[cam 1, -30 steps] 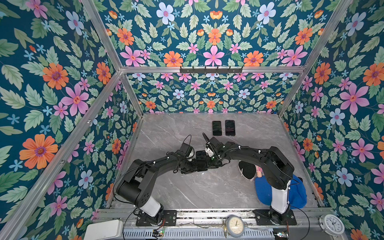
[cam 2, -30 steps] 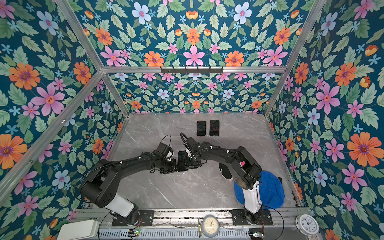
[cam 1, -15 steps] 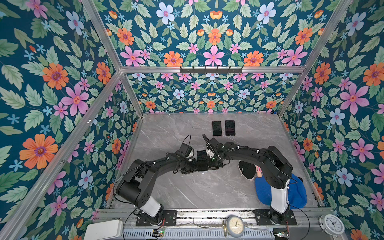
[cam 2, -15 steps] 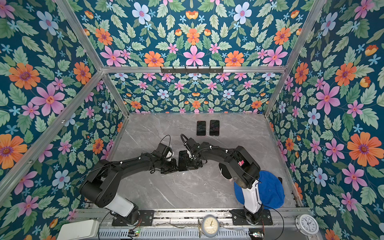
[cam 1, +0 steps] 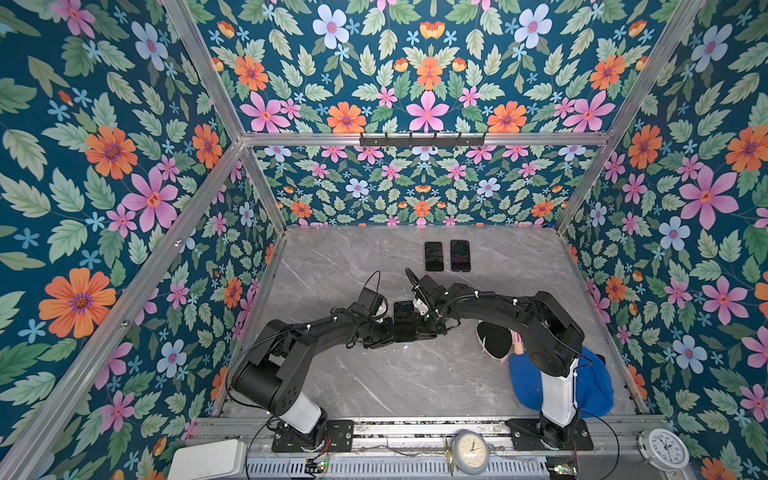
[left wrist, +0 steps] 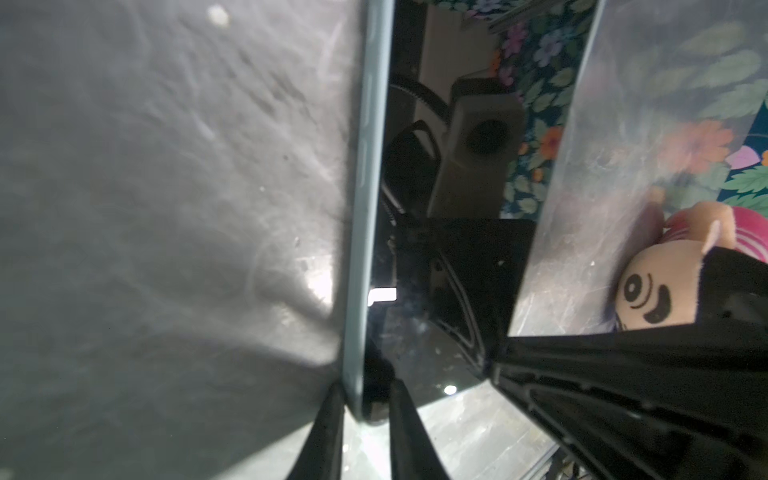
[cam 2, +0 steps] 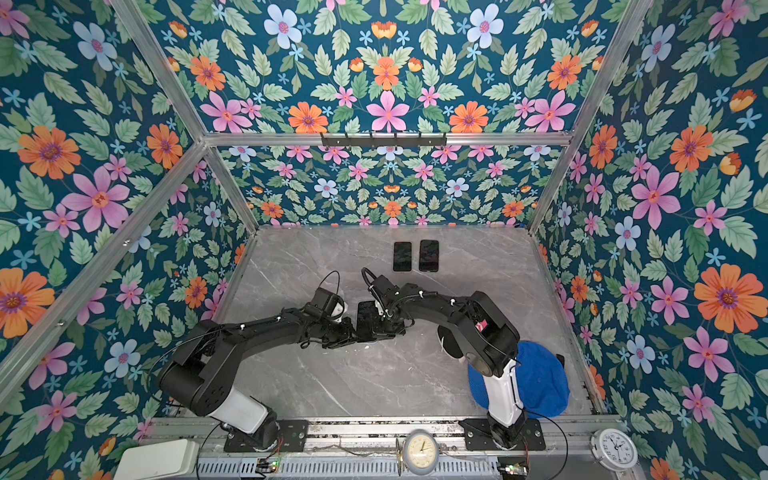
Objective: Put the phone into the phone case
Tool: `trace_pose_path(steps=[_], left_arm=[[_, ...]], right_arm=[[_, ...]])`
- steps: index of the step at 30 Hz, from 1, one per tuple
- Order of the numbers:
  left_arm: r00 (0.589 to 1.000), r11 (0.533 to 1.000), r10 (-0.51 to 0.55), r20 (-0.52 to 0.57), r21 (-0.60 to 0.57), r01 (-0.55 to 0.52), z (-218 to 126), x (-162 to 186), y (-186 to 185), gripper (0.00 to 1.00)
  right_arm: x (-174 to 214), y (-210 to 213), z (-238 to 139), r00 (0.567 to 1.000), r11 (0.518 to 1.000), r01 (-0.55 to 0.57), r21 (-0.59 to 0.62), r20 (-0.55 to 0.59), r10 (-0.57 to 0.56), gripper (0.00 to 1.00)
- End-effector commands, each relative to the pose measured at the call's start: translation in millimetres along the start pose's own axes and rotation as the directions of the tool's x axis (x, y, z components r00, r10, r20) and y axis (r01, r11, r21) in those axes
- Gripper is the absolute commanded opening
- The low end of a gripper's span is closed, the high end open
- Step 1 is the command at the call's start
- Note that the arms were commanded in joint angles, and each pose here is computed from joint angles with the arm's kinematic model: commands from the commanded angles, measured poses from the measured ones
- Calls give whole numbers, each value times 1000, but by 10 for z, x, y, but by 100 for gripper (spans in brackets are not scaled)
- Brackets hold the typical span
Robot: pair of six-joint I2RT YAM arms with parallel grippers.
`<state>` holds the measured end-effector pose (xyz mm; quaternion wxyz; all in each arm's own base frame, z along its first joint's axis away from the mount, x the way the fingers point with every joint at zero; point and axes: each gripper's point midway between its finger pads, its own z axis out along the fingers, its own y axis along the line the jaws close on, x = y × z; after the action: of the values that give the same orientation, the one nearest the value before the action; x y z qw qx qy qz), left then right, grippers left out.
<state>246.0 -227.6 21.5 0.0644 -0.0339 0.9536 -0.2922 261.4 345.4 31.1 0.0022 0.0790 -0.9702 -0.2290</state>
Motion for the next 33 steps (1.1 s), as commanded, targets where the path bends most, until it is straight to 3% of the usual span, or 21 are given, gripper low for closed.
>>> trace_pose_path(steps=[1,13,16,22,28,33], left_arm=[[1000,1000,-3,-25,22,3,45,68,-19,28],[1000,999,-1,-25,36,2,73,90,-44,19],[1000,1000,4,-27,12,-3,22,95,-27,19],[999,996,50,-4,-79,-50,-138,43,40,31],[998,998,63,-6,-27,-63,-72,-10,-69,39],[999,999,47,-19,15,-47,-11,-1,-120,39]], right_arm=[[-2,205,55,1000,996,28,-89,-9,-29,10],[9,236,82,999,995,31,-96,-14,-33,8],[-8,158,-58,999,999,38,-32,16,-37,7],[-116,-18,-239,990,995,76,71,114,-84,24],[-139,-48,-175,988,994,80,73,126,-89,37],[-99,-44,-67,993,997,71,39,95,-74,36]])
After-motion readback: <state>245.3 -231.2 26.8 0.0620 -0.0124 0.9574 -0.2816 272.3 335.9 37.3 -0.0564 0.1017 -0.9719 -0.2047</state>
